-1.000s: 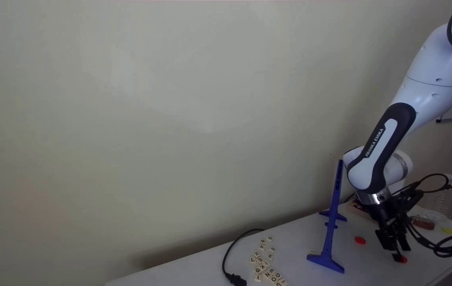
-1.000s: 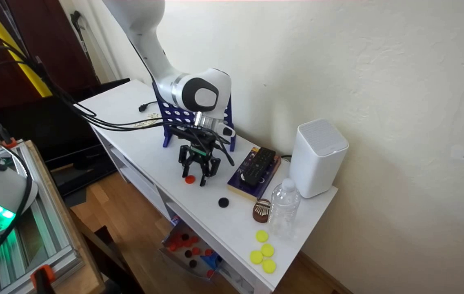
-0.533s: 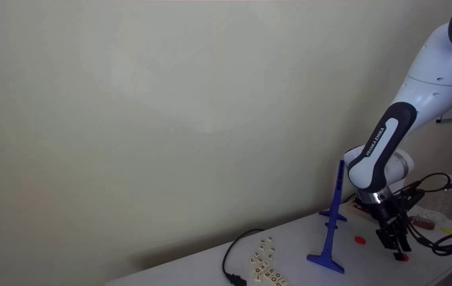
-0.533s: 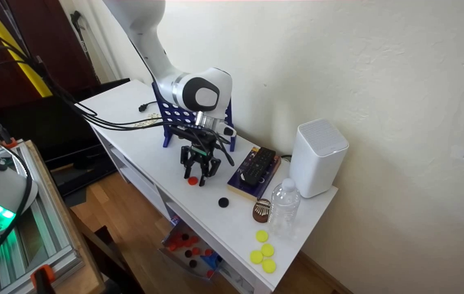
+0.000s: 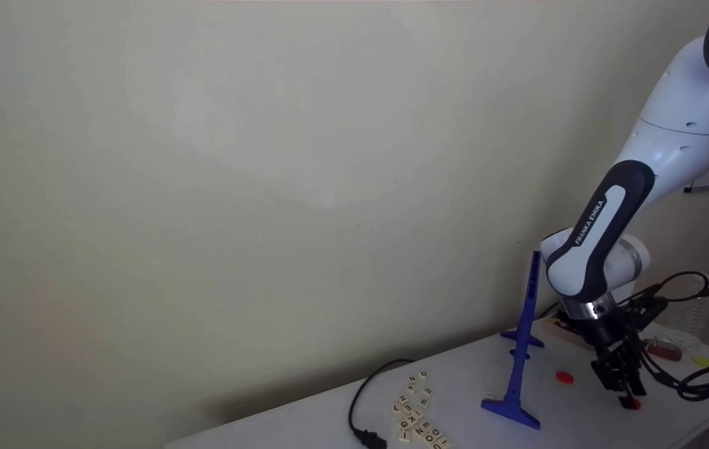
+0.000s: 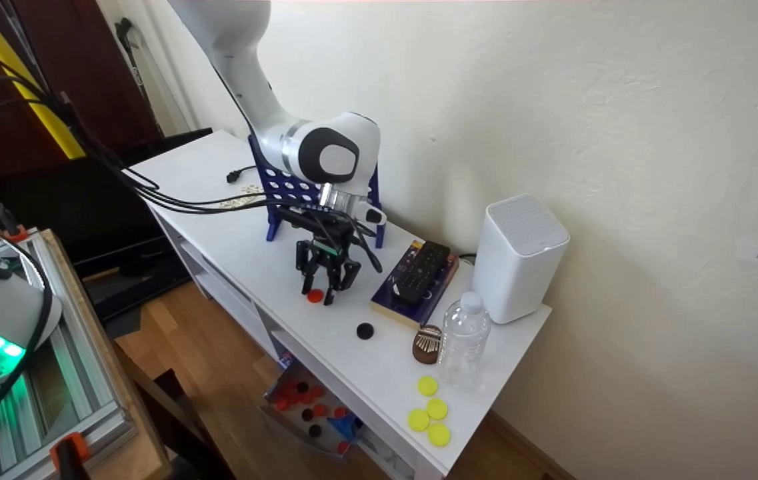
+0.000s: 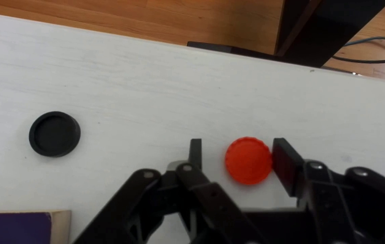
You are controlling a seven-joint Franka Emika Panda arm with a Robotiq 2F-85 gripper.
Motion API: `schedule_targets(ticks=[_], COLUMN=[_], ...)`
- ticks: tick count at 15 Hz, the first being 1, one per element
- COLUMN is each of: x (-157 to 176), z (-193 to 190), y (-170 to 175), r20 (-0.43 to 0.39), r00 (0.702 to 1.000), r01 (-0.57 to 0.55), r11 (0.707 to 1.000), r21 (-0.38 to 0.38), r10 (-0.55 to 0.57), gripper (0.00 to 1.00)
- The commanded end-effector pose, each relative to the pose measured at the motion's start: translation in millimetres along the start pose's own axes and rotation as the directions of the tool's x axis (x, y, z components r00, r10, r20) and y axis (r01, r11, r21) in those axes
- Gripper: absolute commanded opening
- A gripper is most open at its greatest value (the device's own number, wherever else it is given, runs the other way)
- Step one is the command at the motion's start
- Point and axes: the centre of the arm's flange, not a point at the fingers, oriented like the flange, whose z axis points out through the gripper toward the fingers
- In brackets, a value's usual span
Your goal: Put the orange circle inside the blue object
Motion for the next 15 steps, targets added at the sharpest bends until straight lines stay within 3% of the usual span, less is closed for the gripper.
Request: schedule_targets(ticks=[1, 4, 5, 9, 15], x=[1.0, 2.6, 3.5, 3.8, 3.0], z=[4.1, 4.2, 5.3, 6.0, 4.8], y=[-2.1, -3.8, -4.9, -5.1, -2.9], r20=[-0.01, -0.013, -0.01, -0.014, -0.02], r00=[1.0, 1.0, 1.0, 1.0, 1.0], r01=[-0.018, -0.019, -0.016, -0.016, -0.019], r11=[1.0, 1.0, 1.0, 1.0, 1.0], r21=[0.014, 0.015, 0.016, 0.02, 0.02], r10=[0.018, 0.019, 0.017, 0.017, 0.019], gripper=[0.63, 0.79, 0.79, 0.67, 0.63])
